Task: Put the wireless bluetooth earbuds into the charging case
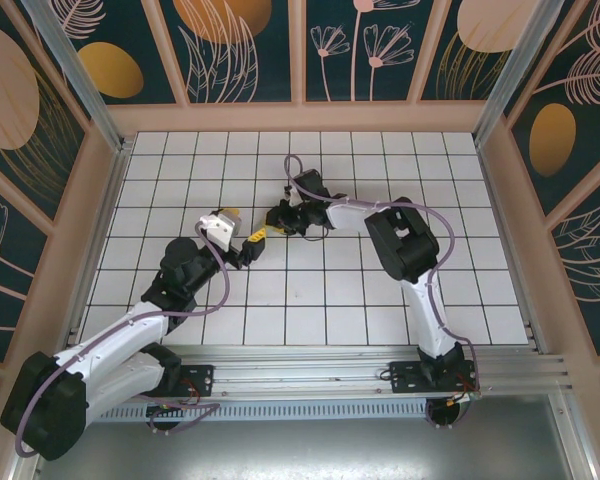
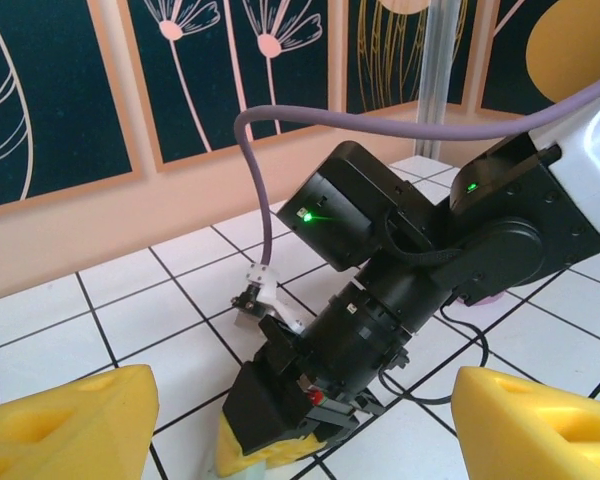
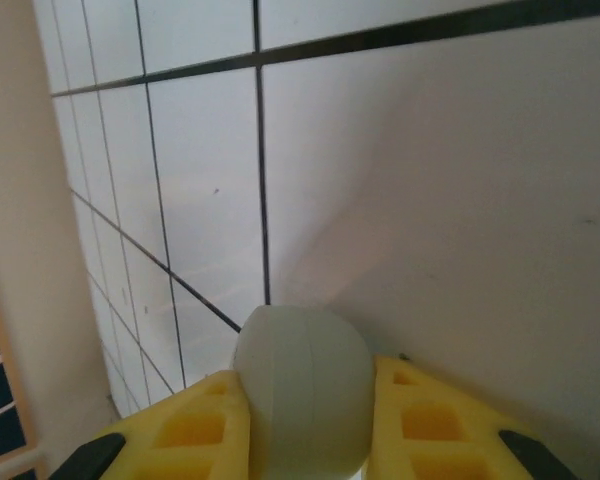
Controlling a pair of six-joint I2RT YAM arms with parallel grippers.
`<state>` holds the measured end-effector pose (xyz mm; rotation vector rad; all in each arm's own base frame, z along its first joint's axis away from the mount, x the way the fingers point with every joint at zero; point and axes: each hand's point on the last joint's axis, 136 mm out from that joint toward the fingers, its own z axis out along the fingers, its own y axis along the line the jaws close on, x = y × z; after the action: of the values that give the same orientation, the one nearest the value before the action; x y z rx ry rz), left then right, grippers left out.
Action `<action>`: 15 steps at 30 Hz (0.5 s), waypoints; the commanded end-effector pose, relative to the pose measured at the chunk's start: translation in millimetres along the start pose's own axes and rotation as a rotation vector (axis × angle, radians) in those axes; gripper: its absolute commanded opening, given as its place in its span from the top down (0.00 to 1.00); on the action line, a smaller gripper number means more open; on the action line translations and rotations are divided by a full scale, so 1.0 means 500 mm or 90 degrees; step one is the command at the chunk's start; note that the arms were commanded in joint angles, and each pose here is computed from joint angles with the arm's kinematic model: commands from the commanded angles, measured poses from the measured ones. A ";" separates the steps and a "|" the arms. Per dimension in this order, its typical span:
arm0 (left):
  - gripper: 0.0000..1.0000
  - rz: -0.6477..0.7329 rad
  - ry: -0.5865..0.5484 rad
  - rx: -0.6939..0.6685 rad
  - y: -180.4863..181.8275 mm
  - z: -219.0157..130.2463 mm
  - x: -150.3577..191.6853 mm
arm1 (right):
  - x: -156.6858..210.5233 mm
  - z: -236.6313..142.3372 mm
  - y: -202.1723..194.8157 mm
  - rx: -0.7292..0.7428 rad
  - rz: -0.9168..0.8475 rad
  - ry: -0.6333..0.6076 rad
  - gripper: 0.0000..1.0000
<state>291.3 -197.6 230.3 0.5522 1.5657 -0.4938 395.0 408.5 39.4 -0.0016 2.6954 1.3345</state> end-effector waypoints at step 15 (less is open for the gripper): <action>0.23 0.010 -0.016 -0.017 0.015 -0.010 -0.026 | -0.060 -0.072 -0.019 0.189 -0.071 -0.063 0.39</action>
<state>291.3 -193.0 233.0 0.5428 1.5632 -0.4847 416.4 387.9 39.1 -0.0331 2.7394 0.9991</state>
